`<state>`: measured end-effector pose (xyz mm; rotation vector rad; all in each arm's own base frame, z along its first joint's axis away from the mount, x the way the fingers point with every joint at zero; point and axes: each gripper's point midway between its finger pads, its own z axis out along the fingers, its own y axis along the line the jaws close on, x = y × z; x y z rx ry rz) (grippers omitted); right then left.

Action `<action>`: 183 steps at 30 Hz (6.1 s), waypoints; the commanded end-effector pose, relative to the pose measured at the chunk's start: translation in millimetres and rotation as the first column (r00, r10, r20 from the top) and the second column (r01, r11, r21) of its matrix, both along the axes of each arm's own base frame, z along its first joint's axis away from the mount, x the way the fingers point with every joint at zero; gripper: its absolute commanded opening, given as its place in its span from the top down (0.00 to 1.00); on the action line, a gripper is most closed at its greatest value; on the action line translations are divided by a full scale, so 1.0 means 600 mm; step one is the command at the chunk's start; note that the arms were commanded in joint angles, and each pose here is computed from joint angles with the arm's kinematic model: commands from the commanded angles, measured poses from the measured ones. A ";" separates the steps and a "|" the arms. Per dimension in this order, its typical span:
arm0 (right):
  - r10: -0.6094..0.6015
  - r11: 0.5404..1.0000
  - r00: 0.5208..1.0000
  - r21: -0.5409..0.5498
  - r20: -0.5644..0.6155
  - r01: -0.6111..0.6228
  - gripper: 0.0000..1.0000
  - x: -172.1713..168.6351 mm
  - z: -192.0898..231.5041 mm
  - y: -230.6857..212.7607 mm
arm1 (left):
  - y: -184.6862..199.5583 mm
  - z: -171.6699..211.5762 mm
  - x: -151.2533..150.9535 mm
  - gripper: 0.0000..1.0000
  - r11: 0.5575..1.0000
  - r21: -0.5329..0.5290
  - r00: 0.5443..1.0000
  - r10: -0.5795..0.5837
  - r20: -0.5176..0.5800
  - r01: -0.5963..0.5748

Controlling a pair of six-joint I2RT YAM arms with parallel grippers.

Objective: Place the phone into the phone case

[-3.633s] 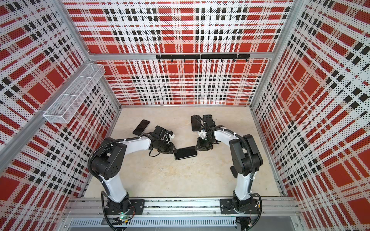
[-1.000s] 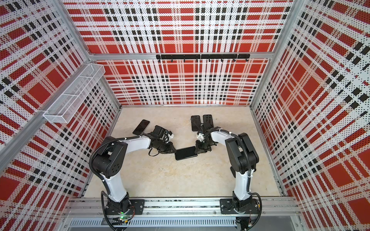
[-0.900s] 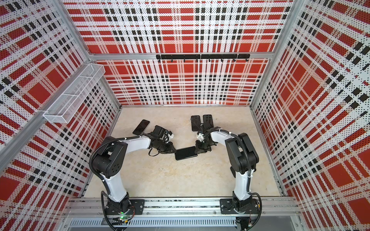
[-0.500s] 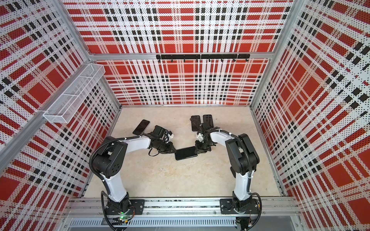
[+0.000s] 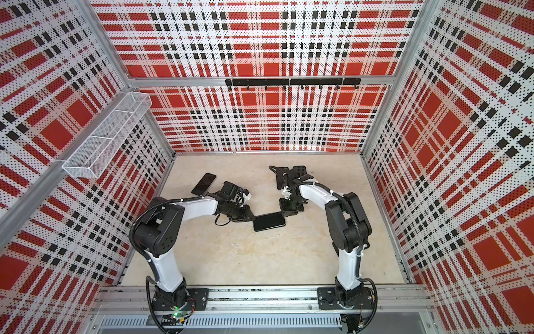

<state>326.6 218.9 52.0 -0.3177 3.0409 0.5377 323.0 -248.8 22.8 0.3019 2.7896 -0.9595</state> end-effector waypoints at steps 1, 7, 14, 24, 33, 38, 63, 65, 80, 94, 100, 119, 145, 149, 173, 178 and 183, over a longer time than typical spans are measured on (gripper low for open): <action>0.011 1.000 0.999 -0.021 -0.040 -0.012 0.84 -0.022 -0.008 -0.011 | -0.004 -0.024 -0.008 0.82 1.000 0.023 1.000 -0.018 -0.018 0.018; 0.013 1.000 0.997 -0.022 -0.073 -0.014 0.83 -0.037 -0.033 -0.014 | -0.004 -0.023 -0.007 0.82 1.000 0.021 1.000 -0.017 -0.017 0.017; 0.010 1.000 0.995 0.000 -0.101 -0.010 0.86 -0.047 -0.065 -0.008 | -0.003 -0.024 -0.007 0.82 1.000 0.022 1.000 -0.015 -0.019 0.015; 0.014 0.995 0.990 -0.091 -0.139 -0.027 0.94 -0.070 -0.125 -0.015 | -0.003 -0.025 -0.007 0.82 1.000 0.020 1.000 -0.014 -0.022 0.015; 0.013 0.993 0.975 -0.109 -0.221 -0.038 0.94 -0.121 -0.206 -0.004 | -0.003 -0.022 -0.006 0.82 1.000 0.016 1.000 -0.015 -0.019 0.015; 0.014 0.989 0.968 -0.142 -0.251 -0.051 0.94 -0.137 -0.235 -0.010 | -0.003 -0.022 -0.005 0.82 1.000 0.015 1.000 -0.013 -0.021 0.013; 0.077 0.972 0.993 -0.229 0.085 -0.056 0.82 0.023 0.004 -0.028 | 0.007 -0.021 0.001 0.82 0.999 0.035 1.000 0.001 -0.008 -0.001; 0.105 0.967 0.989 -0.240 0.100 -0.079 0.82 0.038 0.013 -0.032 | 0.007 -0.020 0.003 0.82 0.999 0.037 1.000 0.002 -0.003 -0.001; 0.221 0.963 0.972 -0.174 0.075 -0.206 0.84 0.061 -0.022 0.011 | 0.010 -0.020 0.006 0.82 0.999 0.037 1.000 0.007 -0.002 -0.006; 0.237 0.960 0.971 -0.158 0.023 -0.230 0.86 0.039 -0.060 0.017 | 0.010 -0.021 0.006 0.82 0.999 0.034 1.000 0.008 -0.007 -0.007; 0.252 0.953 0.968 -0.166 -0.021 -0.251 0.93 0.023 -0.094 0.017 | 0.010 -0.020 0.006 0.82 0.999 0.033 1.000 0.007 -0.006 -0.007; 0.267 0.945 0.932 -0.121 -0.245 -0.303 0.95 -0.091 -0.233 0.024 | 0.011 -0.022 0.006 0.82 0.999 0.036 1.000 0.009 -0.008 -0.008; 0.261 0.957 0.965 -0.132 0.002 -0.259 0.76 0.027 -0.075 0.044 | 0.015 -0.008 0.014 0.82 0.999 0.037 1.000 0.017 0.020 -0.018; 0.257 0.959 0.963 -0.140 0.078 -0.244 0.74 0.050 -0.029 0.044 | 0.013 0.009 0.020 0.80 1.000 0.020 0.999 0.018 0.042 -0.019; 0.278 0.947 0.957 -0.190 0.088 -0.258 0.88 0.050 -0.056 0.018 | 0.065 0.183 -0.045 0.26 0.935 -0.069 0.879 0.351 0.321 -0.348; 0.267 0.963 0.963 -0.053 0.044 -0.264 0.87 -0.048 -0.052 0.063 | 0.069 0.157 -0.081 0.28 0.903 -0.075 0.864 0.427 0.266 -0.423; 0.197 0.968 0.980 0.156 0.026 -0.199 0.85 -0.093 -0.031 0.132 | 0.068 0.143 -0.099 0.31 0.884 -0.069 0.849 0.464 0.253 -0.462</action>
